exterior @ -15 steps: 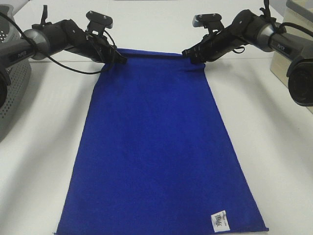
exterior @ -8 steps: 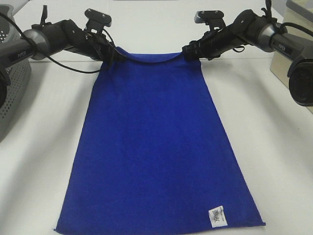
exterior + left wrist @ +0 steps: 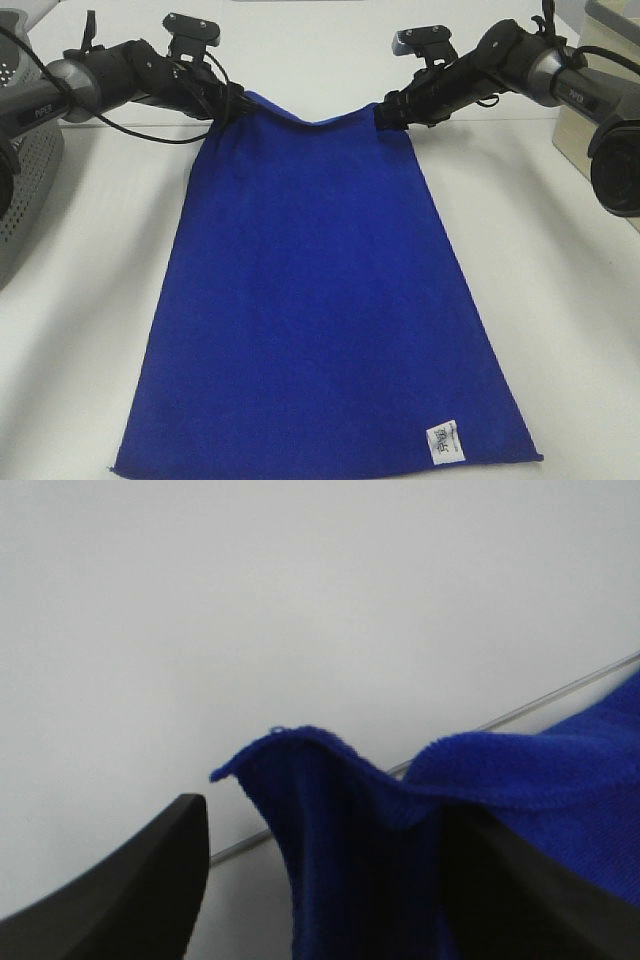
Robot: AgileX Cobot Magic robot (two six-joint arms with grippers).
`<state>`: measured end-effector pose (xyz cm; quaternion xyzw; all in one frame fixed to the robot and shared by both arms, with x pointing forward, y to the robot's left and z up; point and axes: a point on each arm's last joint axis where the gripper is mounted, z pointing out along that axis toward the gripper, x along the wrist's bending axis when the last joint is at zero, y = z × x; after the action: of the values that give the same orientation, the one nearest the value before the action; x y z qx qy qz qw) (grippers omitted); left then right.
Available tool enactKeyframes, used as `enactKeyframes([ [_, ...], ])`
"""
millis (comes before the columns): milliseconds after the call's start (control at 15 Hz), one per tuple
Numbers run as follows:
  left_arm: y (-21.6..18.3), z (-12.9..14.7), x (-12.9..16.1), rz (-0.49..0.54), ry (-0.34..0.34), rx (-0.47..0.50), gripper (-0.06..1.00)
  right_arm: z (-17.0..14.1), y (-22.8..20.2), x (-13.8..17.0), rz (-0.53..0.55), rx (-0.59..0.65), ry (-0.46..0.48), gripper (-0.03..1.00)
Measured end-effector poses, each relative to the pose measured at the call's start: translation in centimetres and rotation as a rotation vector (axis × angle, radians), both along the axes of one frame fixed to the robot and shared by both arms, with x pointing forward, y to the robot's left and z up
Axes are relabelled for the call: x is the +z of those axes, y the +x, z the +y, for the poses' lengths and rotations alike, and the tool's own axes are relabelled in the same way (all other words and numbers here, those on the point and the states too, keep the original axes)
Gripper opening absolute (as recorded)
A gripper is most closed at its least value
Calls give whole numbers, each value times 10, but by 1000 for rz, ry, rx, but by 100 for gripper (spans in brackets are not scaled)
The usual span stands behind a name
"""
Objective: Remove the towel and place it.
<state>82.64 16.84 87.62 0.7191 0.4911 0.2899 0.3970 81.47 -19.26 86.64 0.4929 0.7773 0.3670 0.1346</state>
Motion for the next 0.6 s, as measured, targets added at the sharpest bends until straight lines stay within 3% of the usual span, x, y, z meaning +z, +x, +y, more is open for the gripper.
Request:
enactKeyframes([
  [133,1,4,3,-1,-8,12,61,1,-2,12,1,14,5,60],
  [267,2,9,9,20,-89,62,61,2,-4,31,2,33,20,60],
  [333,1,9,7,76,-175,109,61,4,-10,44,43,73,28,60],
  [400,-1,9,5,123,-220,131,61,5,-15,48,78,101,27,60],
  [600,-5,7,1,206,-250,141,61,7,-25,59,153,162,27,60],
])
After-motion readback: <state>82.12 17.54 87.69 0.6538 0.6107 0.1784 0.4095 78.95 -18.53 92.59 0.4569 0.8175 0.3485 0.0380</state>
